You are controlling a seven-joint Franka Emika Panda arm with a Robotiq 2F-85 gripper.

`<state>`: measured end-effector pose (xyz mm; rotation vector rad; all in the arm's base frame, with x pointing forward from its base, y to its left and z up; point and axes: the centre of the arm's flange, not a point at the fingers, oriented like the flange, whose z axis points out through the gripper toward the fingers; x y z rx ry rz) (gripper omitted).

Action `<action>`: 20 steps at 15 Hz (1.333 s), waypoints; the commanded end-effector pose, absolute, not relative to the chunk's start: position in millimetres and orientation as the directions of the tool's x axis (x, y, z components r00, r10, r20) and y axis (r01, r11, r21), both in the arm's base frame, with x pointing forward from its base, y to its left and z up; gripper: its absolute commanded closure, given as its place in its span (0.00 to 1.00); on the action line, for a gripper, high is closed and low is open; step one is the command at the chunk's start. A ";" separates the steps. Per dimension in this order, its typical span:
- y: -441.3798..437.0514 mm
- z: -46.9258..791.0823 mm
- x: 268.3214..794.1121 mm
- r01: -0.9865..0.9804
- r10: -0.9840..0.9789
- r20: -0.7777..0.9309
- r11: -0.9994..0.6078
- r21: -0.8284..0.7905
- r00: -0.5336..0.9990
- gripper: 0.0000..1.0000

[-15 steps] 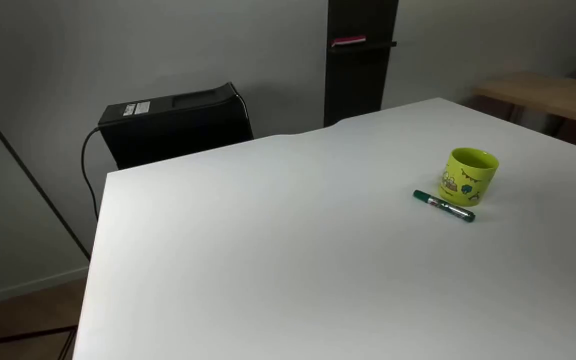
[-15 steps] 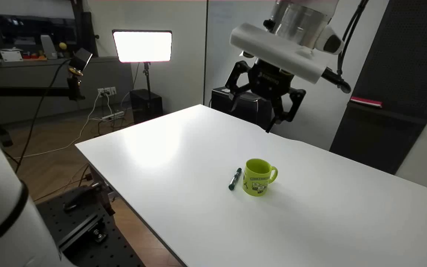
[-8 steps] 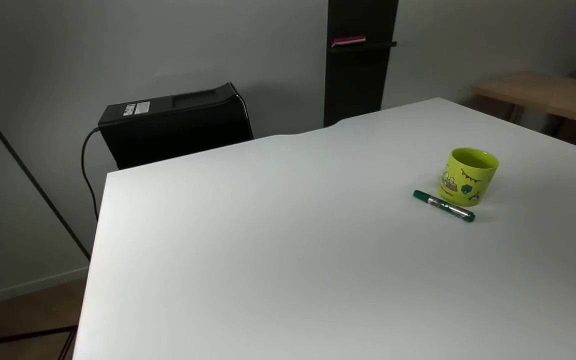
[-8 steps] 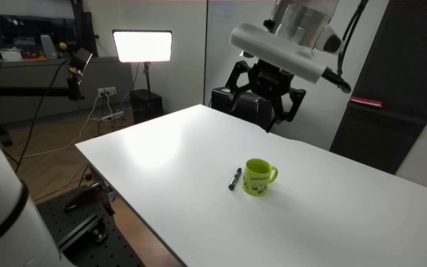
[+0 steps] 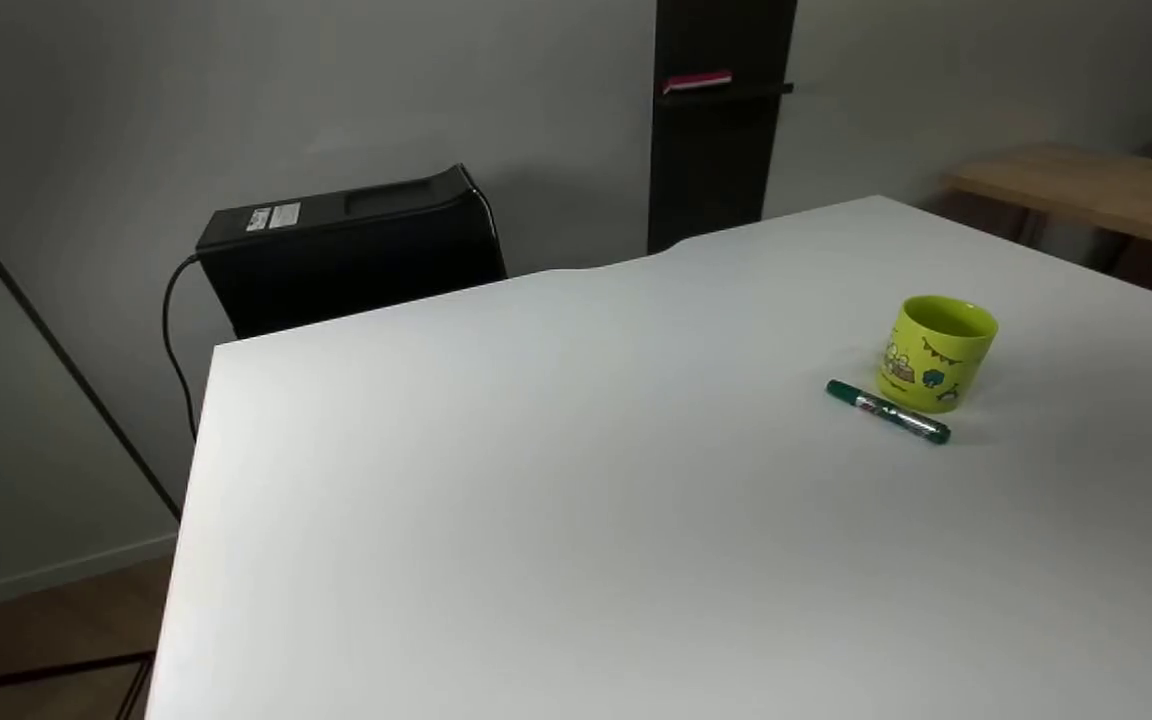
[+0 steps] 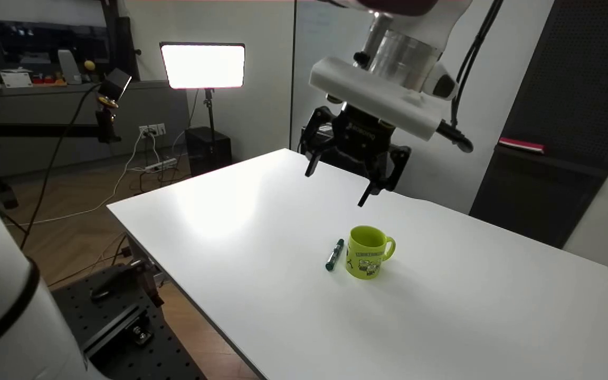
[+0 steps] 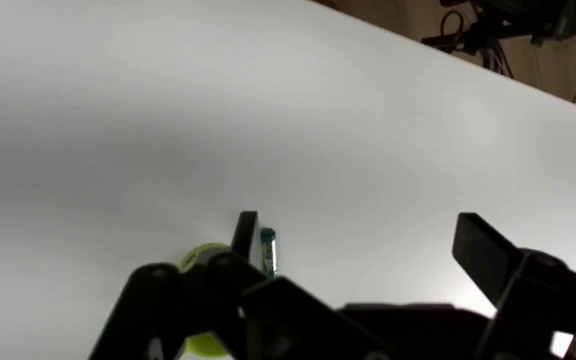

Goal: Put the marker in the mug

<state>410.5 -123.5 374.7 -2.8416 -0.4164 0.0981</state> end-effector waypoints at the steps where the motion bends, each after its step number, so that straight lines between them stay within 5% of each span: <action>1: -100.7 337.6 385.3 0.372 0.410 -0.100 -0.888 -0.271 0.907 0.00; 8: -82.2 269.1 374.3 0.408 0.431 -0.063 -0.884 -0.228 0.900 0.00; 20: -3.6 173.9 430.4 0.436 0.435 0.039 -0.888 -0.148 0.900 0.00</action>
